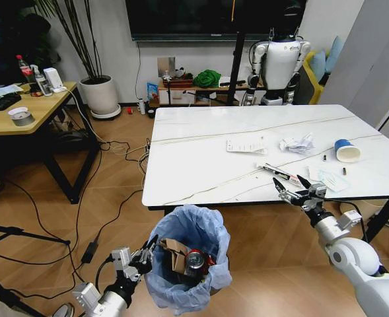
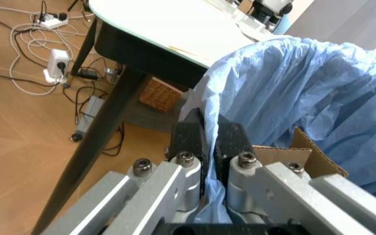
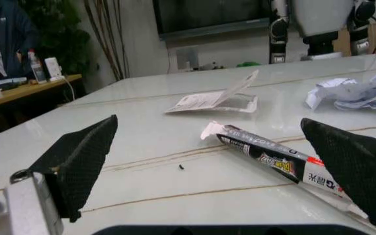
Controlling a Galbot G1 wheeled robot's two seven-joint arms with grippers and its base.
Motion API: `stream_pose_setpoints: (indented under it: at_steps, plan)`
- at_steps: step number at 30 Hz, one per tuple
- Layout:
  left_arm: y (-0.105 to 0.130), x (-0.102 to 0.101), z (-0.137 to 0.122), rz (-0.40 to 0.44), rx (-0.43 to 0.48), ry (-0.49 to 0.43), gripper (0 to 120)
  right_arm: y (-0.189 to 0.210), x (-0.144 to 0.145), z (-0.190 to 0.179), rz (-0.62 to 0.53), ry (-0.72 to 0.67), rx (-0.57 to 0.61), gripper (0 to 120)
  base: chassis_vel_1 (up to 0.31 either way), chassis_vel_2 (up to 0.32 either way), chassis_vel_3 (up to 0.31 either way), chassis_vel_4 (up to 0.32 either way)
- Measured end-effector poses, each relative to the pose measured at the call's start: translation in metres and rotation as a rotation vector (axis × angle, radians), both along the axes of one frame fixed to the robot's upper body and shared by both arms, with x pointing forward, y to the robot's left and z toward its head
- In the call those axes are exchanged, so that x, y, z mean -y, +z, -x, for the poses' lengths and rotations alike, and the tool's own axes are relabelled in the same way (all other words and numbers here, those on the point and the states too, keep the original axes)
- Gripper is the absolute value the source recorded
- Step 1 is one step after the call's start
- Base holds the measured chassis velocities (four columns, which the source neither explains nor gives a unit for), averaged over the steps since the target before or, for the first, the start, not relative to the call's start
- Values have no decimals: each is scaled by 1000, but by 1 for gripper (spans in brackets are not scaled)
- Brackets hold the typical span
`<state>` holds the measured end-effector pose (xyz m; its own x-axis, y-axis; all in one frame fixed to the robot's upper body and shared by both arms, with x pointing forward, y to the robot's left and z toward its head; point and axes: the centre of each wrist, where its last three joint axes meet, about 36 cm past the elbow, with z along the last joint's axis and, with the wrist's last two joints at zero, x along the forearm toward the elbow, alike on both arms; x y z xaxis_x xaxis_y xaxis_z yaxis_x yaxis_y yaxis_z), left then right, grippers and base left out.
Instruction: Pick up the trash bin and place the trash from the table into it.
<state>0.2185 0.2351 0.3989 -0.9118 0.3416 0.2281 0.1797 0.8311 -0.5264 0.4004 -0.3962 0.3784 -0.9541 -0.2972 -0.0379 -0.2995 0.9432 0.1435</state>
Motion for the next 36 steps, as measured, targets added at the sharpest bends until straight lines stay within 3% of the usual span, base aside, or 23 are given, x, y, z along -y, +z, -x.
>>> stream_pose_setpoints:
  at_steps: [25,36]
  plan:
    - [3,4,5,1,3,-6,0,1,2,12,31,36,13,100,-84,-79,77,81]
    - [7,0,10,-10,1,-7,0,27,17,-31,128,188,-1,100,0,0,0,0]
